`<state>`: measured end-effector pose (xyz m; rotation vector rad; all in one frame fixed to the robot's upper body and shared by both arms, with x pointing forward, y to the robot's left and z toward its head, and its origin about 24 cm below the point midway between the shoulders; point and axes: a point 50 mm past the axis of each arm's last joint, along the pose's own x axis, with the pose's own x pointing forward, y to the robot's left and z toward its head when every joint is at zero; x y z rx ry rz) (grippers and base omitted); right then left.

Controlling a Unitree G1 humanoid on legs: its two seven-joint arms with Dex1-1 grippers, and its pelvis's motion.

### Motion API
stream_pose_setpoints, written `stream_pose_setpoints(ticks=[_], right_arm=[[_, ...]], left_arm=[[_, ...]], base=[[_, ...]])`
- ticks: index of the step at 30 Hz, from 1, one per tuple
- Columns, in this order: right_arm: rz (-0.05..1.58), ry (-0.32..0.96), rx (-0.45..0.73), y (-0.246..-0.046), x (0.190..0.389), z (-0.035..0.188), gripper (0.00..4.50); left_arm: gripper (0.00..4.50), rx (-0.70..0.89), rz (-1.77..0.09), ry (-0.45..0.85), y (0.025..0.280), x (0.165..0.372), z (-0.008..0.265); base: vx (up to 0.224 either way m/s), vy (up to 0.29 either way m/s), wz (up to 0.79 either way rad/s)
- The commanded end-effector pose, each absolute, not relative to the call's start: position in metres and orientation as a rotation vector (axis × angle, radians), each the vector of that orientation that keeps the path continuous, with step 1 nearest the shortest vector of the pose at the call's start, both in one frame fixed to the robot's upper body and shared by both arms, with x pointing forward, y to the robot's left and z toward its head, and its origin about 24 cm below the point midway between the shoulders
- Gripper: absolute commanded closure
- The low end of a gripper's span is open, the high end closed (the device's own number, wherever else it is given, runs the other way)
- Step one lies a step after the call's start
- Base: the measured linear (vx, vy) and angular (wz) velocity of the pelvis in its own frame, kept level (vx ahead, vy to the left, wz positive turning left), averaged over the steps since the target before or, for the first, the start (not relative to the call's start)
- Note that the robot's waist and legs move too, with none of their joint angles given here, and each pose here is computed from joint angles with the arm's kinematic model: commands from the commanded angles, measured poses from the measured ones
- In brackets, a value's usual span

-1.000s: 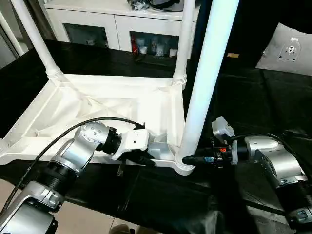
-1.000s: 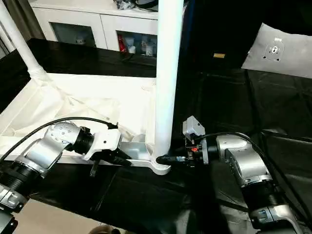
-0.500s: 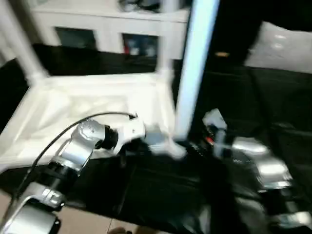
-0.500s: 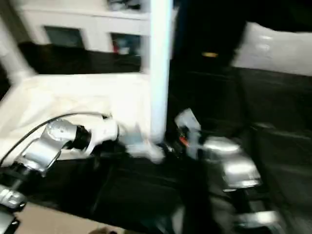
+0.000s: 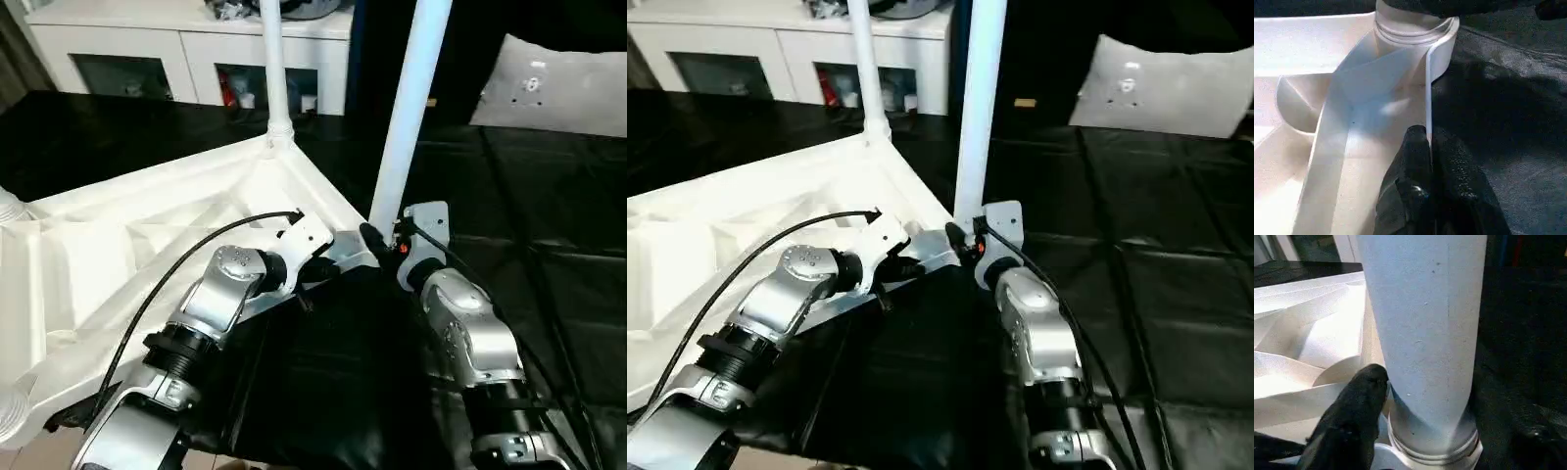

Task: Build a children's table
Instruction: Rotate leg to tighten

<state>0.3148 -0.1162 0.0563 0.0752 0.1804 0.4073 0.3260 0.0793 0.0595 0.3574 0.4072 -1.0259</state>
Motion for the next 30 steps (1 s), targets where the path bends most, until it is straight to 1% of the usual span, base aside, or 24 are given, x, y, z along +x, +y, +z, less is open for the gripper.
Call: stream_pose_setpoints(ticks=[1, 2, 3, 4, 5, 6, 7, 8, 9, 10, 12, 15, 17, 20, 21, 22, 24, 26, 28, 30], right_arm=[[0.59, 0.134, 0.092, -0.095, 0.308, 0.064, 1.41], [0.6, 0.132, 0.065, -0.1, 0.308, 0.064, 1.36], [0.621, 0.128, 0.009, -0.112, 0.307, 0.061, 1.28], [0.63, 0.125, -0.008, -0.116, 0.306, 0.06, 1.17], [0.63, 0.125, -0.008, -0.116, 0.306, 0.06, 1.05], [0.652, 0.115, -0.024, -0.127, 0.305, 0.06, 1.05], [0.675, 0.112, -0.028, -0.132, 0.304, 0.061, 0.84], [0.691, 0.111, -0.031, -0.135, 0.303, 0.062, 0.73], [0.712, 0.111, -0.047, -0.14, 0.302, 0.063, 0.73], [0.735, 0.115, -0.065, -0.146, 0.301, 0.064, 0.58], [0.835, 0.128, -0.118, -0.162, 0.298, 0.067, 0.58], [0.921, 0.133, -0.161, -0.171, 0.295, 0.071, 0.58], [1.015, 0.153, -0.166, -0.176, 0.292, 0.074, 0.58], [1.146, 0.183, -0.162, -0.177, 0.286, 0.077, 0.58], [1.18, 0.193, -0.165, -0.177, 0.285, 0.078, 0.74], [1.228, 0.214, -0.164, -0.177, 0.283, 0.078, 0.74], [1.298, 0.239, -0.157, -0.177, 0.281, 0.078, 0.94], [1.329, 0.257, -0.15, -0.176, 0.281, 0.077, 1.02], [1.343, 0.266, -0.149, -0.175, 0.281, 0.076, 1.26], [1.364, 0.279, -0.138, -0.173, 0.282, 0.075, 1.32]], left_arm=[[4.5, 0.394, -1.069, 0.3, 0.07, 0.328, 0.078], [4.5, 0.402, -1.078, 0.305, 0.073, 0.328, 0.077], [4.5, 0.425, -1.096, 0.309, 0.081, 0.326, 0.076], [4.5, 0.437, -1.106, 0.304, 0.084, 0.326, 0.076], [4.5, 0.437, -1.106, 0.304, 0.084, 0.326, 0.076], [4.5, 0.451, -1.126, 0.315, 0.091, 0.325, 0.075], [4.5, 0.465, -1.146, 0.311, 0.094, 0.323, 0.075], [4.5, 0.476, -1.161, 0.307, 0.096, 0.322, 0.075], [4.5, 0.483, -1.175, 0.315, 0.099, 0.321, 0.074], [4.5, 0.492, -1.189, 0.322, 0.103, 0.32, 0.074], [4.5, 0.519, -1.265, 0.319, 0.11, 0.317, 0.075], [4.5, 0.528, -1.338, 0.323, 0.115, 0.311, 0.075], [4.5, 0.545, -1.395, 0.347, 0.12, 0.307, 0.075], [4.5, 0.582, -1.447, 0.358, 0.126, 0.305, 0.074], [4.5, 0.59, -1.463, 0.363, 0.127, 0.304, 0.074], [4.5, 0.605, -1.486, 0.372, 0.129, 0.304, 0.074], [4.5, 0.626, -1.524, 0.381, 0.132, 0.302, 0.075], [4.5, 0.635, -1.554, 0.383, 0.132, 0.301, 0.076], [4.5, 0.639, -1.571, 0.384, 0.132, 0.3, 0.077], [4.5, 0.643, -1.602, 0.379, 0.13, 0.299, 0.079]], base=[[0.0, 0.0, 0.0], [0.0, 0.0, 0.0], [0.0, 0.0, 0.0], [0.0, 0.0, 0.0], [0.0, 0.0, 0.0], [0.0, 0.0, 0.0], [0.0, 0.0, 0.0], [0.0, 0.0, 0.0], [0.0, 0.0, 0.0], [0.0, 0.0, 0.0], [0.0, 0.0, 0.0], [0.0, 0.0, 0.0], [0.0, 0.0, 0.0], [0.0, 0.0, 0.0], [0.0, 0.0, 0.0], [0.0, 0.0, 0.0], [0.0, 0.0, 0.0], [0.0, 0.0, 0.0], [0.0, 0.0, 0.0], [0.0, 0.0, 0.0]])
